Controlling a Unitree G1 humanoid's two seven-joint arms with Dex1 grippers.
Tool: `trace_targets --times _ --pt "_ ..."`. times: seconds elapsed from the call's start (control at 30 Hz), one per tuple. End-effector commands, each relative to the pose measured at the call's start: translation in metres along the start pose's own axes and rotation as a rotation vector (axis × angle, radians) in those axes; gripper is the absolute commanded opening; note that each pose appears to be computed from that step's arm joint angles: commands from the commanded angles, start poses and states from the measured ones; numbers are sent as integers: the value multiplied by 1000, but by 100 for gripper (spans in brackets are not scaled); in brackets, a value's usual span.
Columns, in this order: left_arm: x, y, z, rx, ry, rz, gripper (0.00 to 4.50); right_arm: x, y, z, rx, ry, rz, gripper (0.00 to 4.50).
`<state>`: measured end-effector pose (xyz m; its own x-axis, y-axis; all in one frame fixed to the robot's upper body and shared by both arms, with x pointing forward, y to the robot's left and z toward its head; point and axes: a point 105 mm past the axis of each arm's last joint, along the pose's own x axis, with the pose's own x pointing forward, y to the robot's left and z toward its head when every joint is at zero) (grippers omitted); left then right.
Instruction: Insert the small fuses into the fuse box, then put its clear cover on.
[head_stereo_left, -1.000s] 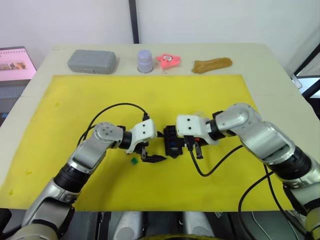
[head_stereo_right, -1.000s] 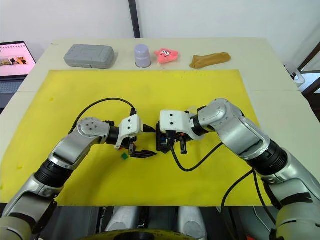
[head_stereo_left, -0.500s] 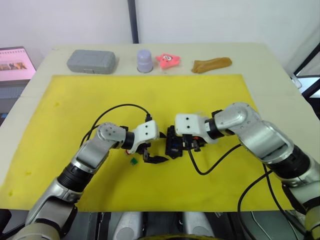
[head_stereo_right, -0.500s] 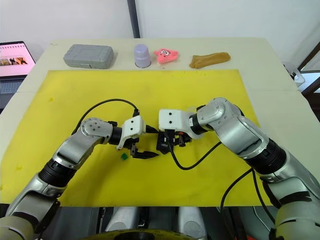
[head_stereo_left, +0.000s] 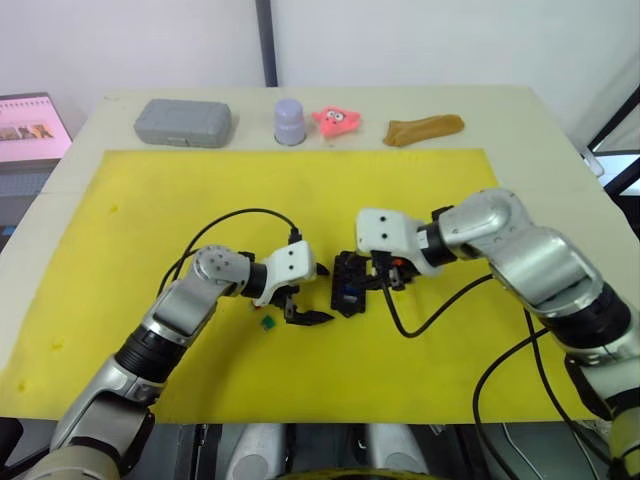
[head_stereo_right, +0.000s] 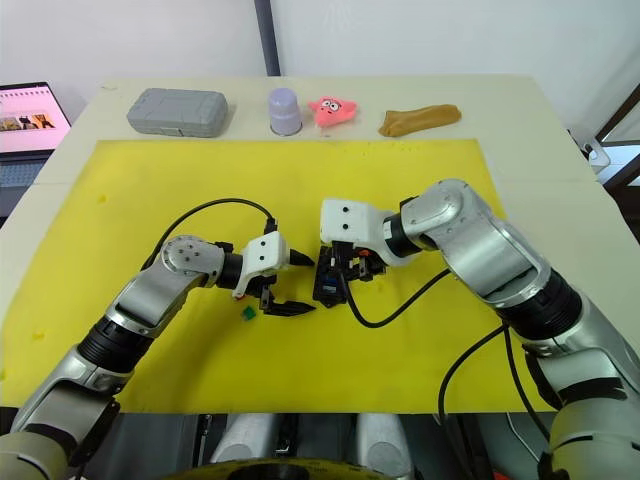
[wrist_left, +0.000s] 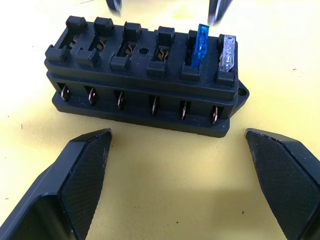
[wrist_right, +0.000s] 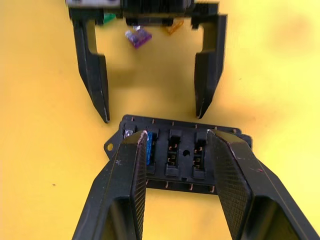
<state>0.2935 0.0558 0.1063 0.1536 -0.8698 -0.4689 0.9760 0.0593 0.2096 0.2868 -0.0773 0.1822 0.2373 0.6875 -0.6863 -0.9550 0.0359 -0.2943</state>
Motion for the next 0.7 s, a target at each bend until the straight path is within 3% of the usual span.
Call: trace_targets --times 0.03,0.13,0.27,0.7 --pt "-3 5 8 45 -10 17 450 -13 0 12 -36 -59 -19 143" --pt "-4 6 9 45 -12 20 450 -10 9 7 -37 -99 5 6" --pt "-5 7 10 45 -12 22 450 -5 16 2 -16 -169 8 2" --pt "-7 9 9 49 0 12 450 3 15 -13 40 -168 -24 2"
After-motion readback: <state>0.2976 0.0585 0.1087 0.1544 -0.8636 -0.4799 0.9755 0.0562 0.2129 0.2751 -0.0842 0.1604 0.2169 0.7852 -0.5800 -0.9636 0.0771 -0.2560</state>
